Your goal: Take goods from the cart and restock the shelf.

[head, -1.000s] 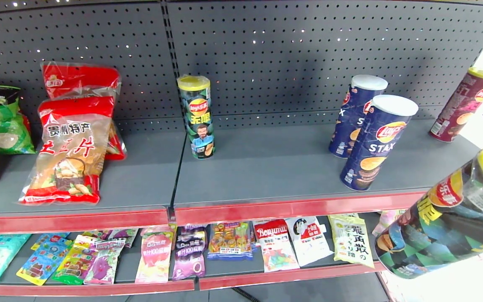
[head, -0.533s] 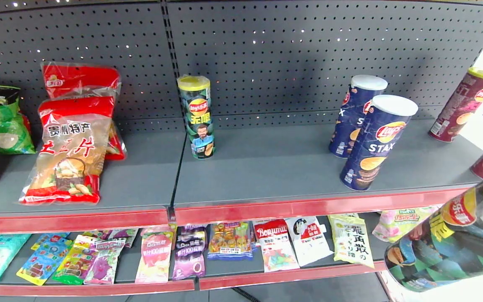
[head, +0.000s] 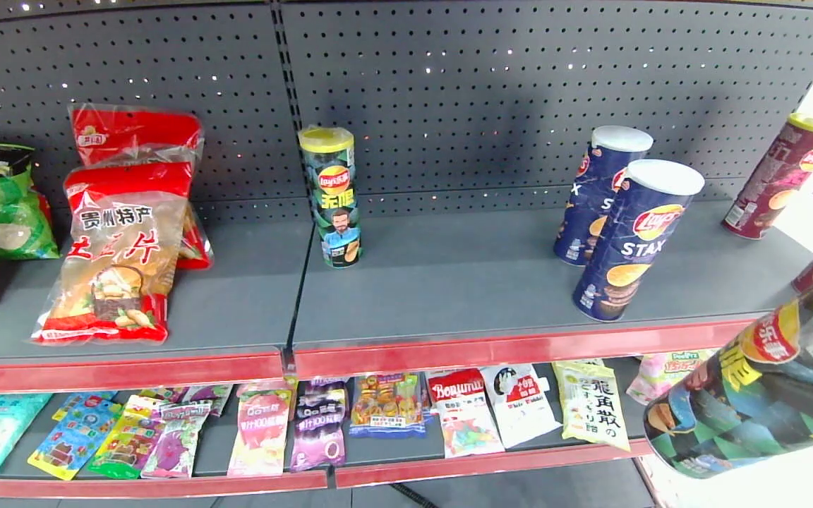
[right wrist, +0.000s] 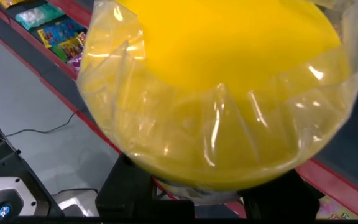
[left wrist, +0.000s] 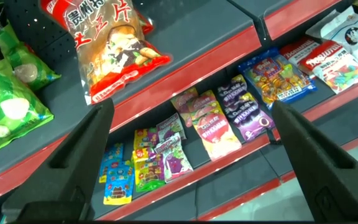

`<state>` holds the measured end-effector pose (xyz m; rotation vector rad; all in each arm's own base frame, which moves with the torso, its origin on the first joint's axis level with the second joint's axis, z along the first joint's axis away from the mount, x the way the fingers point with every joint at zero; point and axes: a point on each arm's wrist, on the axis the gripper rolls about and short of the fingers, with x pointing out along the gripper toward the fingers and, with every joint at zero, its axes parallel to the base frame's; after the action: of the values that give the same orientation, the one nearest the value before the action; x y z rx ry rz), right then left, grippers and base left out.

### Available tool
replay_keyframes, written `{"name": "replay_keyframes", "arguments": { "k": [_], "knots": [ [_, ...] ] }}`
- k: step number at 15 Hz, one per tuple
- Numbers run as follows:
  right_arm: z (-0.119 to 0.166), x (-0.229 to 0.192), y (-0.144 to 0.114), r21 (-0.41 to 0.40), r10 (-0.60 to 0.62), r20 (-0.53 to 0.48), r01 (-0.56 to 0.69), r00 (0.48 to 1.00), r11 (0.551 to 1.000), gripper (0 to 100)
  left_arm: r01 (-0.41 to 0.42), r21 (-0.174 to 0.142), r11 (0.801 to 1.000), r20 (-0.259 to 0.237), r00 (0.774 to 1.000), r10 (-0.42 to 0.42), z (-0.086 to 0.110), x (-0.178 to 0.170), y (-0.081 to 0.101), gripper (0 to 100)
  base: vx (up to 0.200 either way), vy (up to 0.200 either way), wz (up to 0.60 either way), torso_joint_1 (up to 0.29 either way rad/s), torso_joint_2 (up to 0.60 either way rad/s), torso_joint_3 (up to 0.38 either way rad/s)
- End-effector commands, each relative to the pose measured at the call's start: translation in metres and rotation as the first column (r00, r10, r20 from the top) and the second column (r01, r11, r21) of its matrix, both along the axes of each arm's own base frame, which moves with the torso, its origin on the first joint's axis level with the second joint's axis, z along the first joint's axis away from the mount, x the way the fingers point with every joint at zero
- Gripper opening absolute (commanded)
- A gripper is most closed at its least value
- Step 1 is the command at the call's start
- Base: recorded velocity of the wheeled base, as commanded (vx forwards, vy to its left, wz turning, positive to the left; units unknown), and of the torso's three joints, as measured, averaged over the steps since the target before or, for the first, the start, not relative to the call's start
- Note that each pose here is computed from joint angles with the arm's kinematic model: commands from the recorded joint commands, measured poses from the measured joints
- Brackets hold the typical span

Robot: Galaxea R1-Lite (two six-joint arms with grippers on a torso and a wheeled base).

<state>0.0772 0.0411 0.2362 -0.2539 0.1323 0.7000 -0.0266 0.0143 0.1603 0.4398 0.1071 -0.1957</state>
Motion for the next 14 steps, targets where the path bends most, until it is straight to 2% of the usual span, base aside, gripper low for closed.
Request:
{"name": "replay_keyframes", "arguments": {
  "k": [1,5,7,10,14],
  "knots": [
    [0.0,0.004,0.001,-0.005,-0.009,-0.012,0.009,1.0,1.0,0,-0.001,0.0,1.0,0.001,1.0,0.001,0.001,0.0,0.0,100,0.0,0.0,0.0,0.0,0.0,0.0],
    [-0.008,-0.006,-0.008,-0.036,-0.173,0.016,0.174,0.985,0.984,0,-0.002,-0.001,1.0,0.004,1.0,0.002,0.002,0.0,0.0,100,0.0,0.0,0.0,0.0,0.0,0.0],
    [-0.014,-0.007,-0.008,-0.054,-0.158,0.012,0.158,0.987,0.986,0,-0.005,-0.008,1.0,0.024,1.0,0.005,0.005,0.001,-0.001,100,0.0,0.0,0.0,0.0,0.0,0.0],
    [-0.012,-0.006,0.0,-0.074,-0.07,0.018,0.072,0.997,0.995,0,-0.025,-0.007,1.0,0.026,0.999,0.025,0.005,0.002,0.0,100,0.0,0.0,0.0,0.0,0.0,0.0],
    [-0.013,-0.005,0.002,-0.078,-0.053,0.012,0.054,0.999,0.995,0,-0.029,-0.013,0.999,0.047,0.998,0.03,0.008,0.003,0.0,100,0.0,0.0,0.0,0.0,0.0,0.0]
  ]
}}
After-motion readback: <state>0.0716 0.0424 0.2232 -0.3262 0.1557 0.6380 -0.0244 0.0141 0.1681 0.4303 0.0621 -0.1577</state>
